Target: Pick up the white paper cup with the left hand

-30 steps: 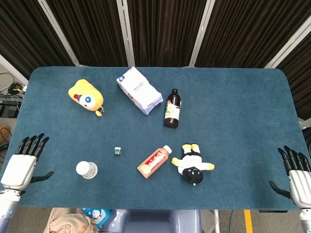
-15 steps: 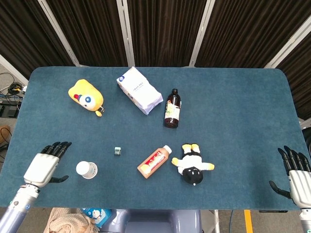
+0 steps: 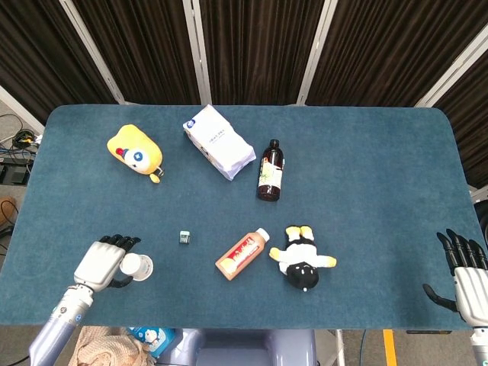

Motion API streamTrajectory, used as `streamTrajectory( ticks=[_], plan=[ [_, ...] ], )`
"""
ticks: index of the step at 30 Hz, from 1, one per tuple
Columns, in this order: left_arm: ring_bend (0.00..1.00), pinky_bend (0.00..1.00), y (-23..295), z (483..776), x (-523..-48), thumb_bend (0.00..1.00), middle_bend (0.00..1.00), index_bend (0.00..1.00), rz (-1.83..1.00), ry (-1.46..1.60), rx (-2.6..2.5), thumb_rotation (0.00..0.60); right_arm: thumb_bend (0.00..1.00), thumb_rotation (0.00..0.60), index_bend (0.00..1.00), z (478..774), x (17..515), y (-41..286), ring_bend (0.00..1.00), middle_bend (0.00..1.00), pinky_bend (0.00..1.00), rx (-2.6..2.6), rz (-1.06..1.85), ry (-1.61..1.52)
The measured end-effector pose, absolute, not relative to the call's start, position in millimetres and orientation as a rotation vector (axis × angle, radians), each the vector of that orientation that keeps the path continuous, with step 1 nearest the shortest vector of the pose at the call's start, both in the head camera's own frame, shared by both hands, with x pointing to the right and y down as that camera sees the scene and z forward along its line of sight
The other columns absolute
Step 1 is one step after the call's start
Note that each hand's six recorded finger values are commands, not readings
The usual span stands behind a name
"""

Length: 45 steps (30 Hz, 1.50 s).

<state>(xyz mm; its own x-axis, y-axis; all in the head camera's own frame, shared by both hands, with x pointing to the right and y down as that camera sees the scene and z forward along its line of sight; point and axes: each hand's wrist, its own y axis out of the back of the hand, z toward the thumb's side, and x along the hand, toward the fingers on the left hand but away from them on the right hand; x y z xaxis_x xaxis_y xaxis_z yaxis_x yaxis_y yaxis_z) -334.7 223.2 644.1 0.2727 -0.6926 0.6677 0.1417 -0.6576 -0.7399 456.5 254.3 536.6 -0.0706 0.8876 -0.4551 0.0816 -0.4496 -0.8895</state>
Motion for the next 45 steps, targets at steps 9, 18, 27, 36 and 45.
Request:
streamTrajectory(
  ticks=[9,18,27,36,45],
  plan=[
    [0.41,0.46,221,643,-328,0.27,0.49,0.35,-1.438,0.522,-1.83,0.6,0.24,0.6,0.0,537,456,254,0.0,0.0,0.0,-1.558,1.59,-1.063],
    [0.4,0.45,205,629,-317,0.27,0.46,0.33,-1.376,0.573,-1.819,0.6,0.24,0.6,0.0,537,456,254,0.0,0.0,0.0,-1.557,1.59,-1.063],
    [0.4,0.45,174,622,-288,0.27,0.46,0.32,-1.292,0.618,-1.793,0.6,0.24,0.6,0.0,537,456,254,0.0,0.0,0.0,-1.56,1.59,-1.065],
    [0.4,0.44,164,640,-254,0.27,0.46,0.32,-1.265,0.606,-1.811,0.6,0.24,0.6,0.0,537,456,254,0.0,0.0,0.0,-1.568,1.59,-1.071],
    [0.4,0.44,161,664,-231,0.27,0.45,0.32,-1.279,0.575,-1.81,0.6,0.24,0.6,0.0,538,457,253,0.0,0.0,0.0,-1.578,1.589,-1.074]
  ],
)
